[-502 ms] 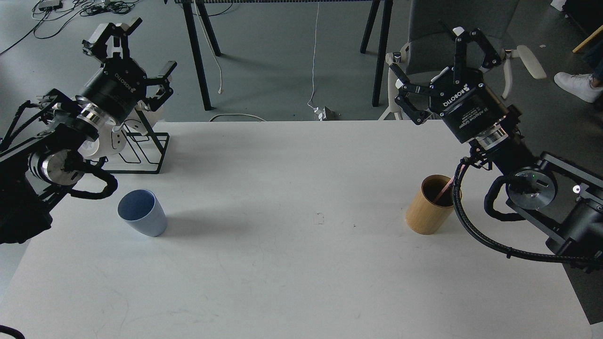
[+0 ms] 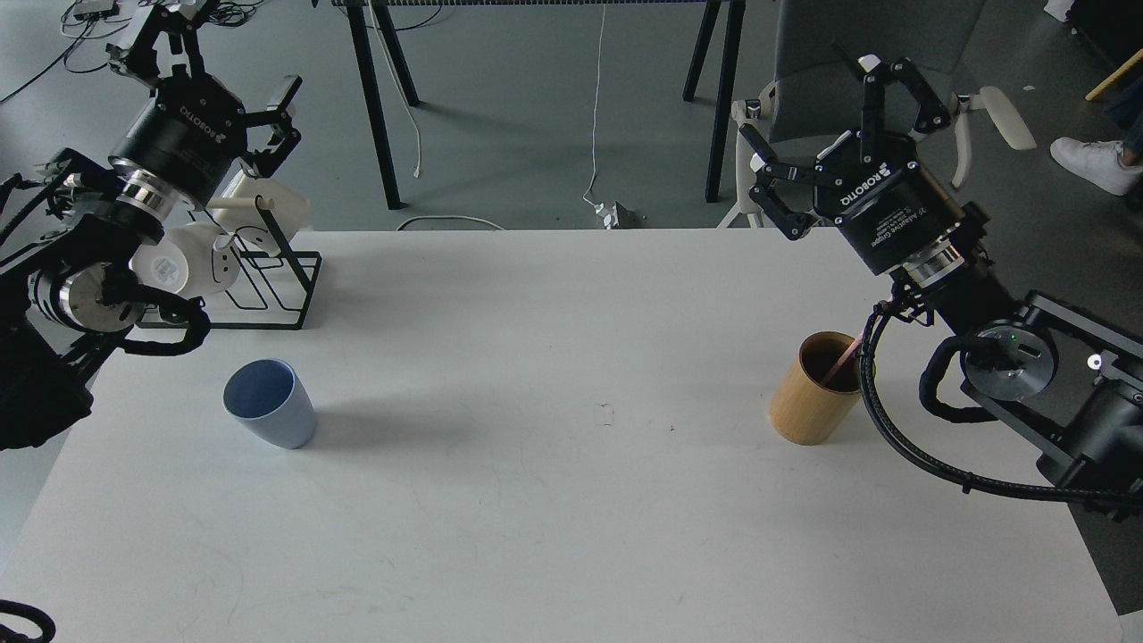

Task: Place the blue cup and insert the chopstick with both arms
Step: 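Raise the left arm away from the rack toward the blue cup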

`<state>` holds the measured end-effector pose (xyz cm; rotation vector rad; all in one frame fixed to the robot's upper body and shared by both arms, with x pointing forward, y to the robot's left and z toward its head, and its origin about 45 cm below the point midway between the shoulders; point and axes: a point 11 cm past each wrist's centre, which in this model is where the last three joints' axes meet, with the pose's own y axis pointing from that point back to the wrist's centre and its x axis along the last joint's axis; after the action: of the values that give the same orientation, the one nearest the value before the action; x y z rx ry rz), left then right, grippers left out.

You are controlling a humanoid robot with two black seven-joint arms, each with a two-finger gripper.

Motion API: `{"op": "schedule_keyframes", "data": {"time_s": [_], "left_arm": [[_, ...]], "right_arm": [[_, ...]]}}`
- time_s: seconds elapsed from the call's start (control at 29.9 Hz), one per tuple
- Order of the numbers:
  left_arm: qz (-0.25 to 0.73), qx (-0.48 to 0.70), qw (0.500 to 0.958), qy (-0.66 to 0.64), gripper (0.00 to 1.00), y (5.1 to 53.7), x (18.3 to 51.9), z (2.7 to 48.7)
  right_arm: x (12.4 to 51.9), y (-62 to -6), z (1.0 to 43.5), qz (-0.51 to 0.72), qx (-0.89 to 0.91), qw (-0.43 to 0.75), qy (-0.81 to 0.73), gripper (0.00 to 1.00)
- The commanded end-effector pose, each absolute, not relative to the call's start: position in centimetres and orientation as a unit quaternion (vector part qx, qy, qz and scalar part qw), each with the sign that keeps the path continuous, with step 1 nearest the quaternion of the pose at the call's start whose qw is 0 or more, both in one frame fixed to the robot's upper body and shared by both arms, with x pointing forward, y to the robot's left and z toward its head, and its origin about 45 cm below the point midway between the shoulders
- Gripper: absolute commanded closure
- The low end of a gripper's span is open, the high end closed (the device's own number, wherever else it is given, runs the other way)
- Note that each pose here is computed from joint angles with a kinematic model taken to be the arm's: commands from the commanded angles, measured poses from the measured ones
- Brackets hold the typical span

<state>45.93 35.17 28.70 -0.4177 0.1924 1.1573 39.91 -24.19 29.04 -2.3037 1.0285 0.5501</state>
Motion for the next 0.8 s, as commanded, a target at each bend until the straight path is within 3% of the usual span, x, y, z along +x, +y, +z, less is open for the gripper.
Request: {"op": "schedule_keyframes", "data": {"time_s": [0.0,0.17,0.3,0.54,0.77], "left_arm": [[0.533,-0.209,0.815,0.083,0.01,34.8,46.0,29.9],[0.517,-0.24,0.819,0.059,0.01,35.3,45.7,33.6],[0.526,-0.201,0.826,0.005,0.01,38.5,44.7,36.7],[0.449,0.032,0.88,-0.152,0.0,38.8,41.0,40.0],[0.351,0.265,0.867,-0.235,0.01,40.7,36.4,37.0]], "right_arm": [[39.9,-24.1,29.1,0.205,-0.857,0.279,0.382,0.06],[40.0,-24.7,29.3,0.204,-0.851,0.29,0.388,0.06],[39.9,-25.3,29.1,0.2,-0.851,0.284,0.394,0.06],[39.8,-26.7,29.2,0.186,-0.854,0.269,0.405,0.06],[39.3,-27.8,28.3,0.191,-0.849,0.261,0.418,0.06]]}}
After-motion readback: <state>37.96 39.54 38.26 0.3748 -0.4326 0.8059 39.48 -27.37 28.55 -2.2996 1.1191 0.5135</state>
